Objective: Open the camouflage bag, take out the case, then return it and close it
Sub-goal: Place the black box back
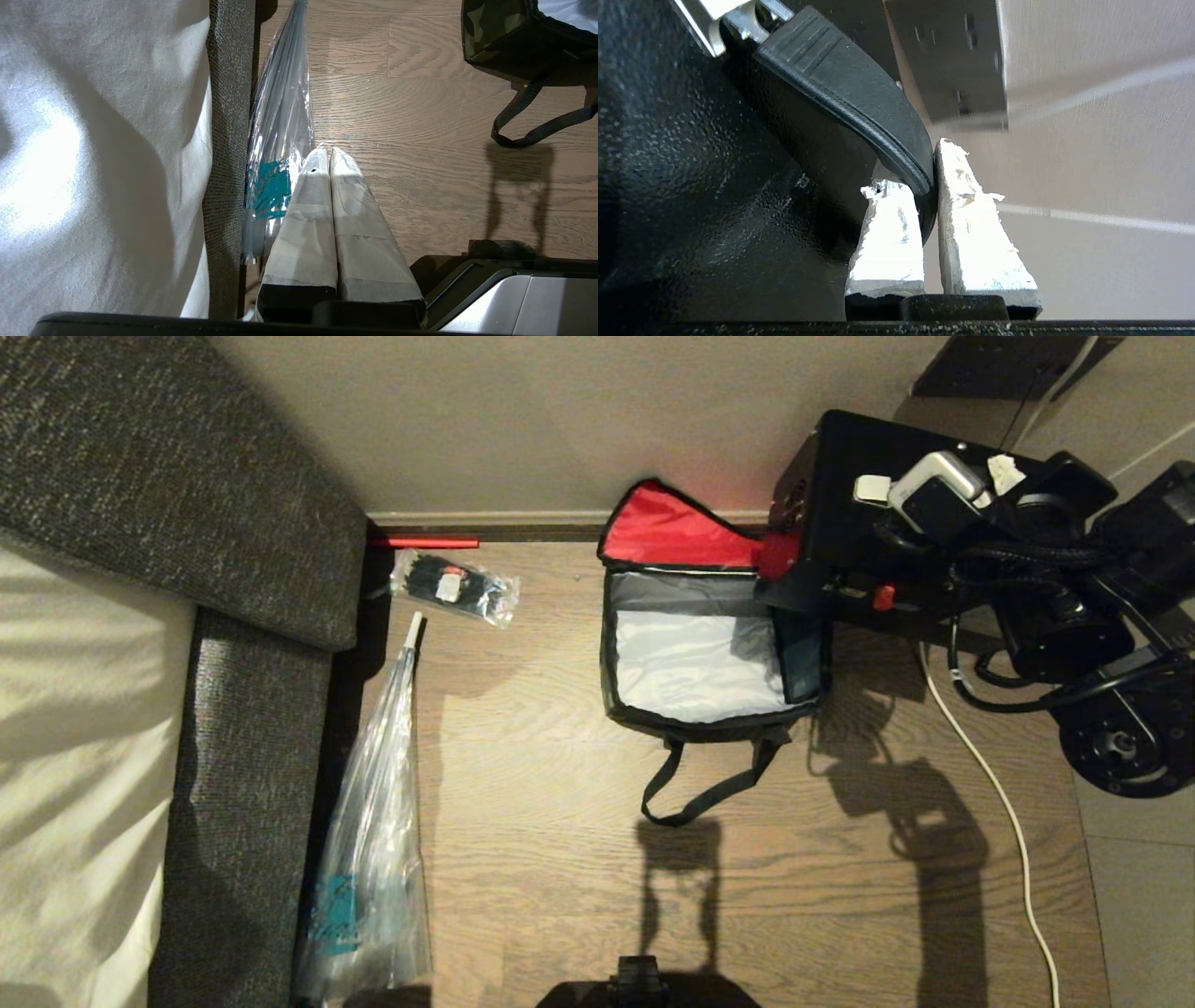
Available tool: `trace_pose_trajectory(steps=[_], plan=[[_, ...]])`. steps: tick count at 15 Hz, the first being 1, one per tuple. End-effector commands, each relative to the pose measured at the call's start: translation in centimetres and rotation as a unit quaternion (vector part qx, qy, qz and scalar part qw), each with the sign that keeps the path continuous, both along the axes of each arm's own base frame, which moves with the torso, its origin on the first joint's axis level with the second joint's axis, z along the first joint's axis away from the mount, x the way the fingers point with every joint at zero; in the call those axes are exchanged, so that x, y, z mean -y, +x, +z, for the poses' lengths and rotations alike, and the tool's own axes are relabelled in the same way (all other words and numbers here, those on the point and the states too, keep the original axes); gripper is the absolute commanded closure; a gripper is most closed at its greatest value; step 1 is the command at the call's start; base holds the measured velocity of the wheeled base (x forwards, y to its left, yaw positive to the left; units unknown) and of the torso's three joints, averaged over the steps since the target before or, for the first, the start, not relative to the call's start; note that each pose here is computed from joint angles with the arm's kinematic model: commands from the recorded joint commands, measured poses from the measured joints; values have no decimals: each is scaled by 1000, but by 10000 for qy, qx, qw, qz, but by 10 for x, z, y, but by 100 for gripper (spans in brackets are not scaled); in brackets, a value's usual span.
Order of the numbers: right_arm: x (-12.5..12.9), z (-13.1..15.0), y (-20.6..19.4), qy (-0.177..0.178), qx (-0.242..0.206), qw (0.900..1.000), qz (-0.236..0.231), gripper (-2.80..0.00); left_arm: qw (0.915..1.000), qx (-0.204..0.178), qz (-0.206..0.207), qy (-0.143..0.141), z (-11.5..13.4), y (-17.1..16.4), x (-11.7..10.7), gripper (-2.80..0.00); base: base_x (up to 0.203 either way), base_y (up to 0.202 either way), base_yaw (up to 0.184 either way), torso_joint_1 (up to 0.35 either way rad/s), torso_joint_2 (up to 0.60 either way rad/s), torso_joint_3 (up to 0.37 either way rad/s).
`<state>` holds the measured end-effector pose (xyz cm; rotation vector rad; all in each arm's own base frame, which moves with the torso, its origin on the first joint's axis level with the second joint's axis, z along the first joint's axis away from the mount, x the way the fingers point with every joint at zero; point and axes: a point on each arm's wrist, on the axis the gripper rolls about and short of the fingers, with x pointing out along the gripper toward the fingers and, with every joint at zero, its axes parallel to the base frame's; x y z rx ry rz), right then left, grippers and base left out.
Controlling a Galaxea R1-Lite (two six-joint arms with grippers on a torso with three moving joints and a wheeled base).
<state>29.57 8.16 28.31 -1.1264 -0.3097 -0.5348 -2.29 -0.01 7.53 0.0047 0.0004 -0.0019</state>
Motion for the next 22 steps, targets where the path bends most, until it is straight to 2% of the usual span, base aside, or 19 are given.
trace_pose_trajectory(steps=[1,10,22], plan=[[-11,3,-5,-49,52,9999,139,0,10000,-13,2,0,0,0,0,0,0,0,0,0,0,0],[-53,-12,-7,-272,-214,9974,637,0,10000,-20,2,0,-1,0,0,0,0,0,0,0,0,0],[-104,-4,-22,-422,-167,9943,968,0,10000,-13,2,0,0,0,0,0,0,0,0,0,0,0]])
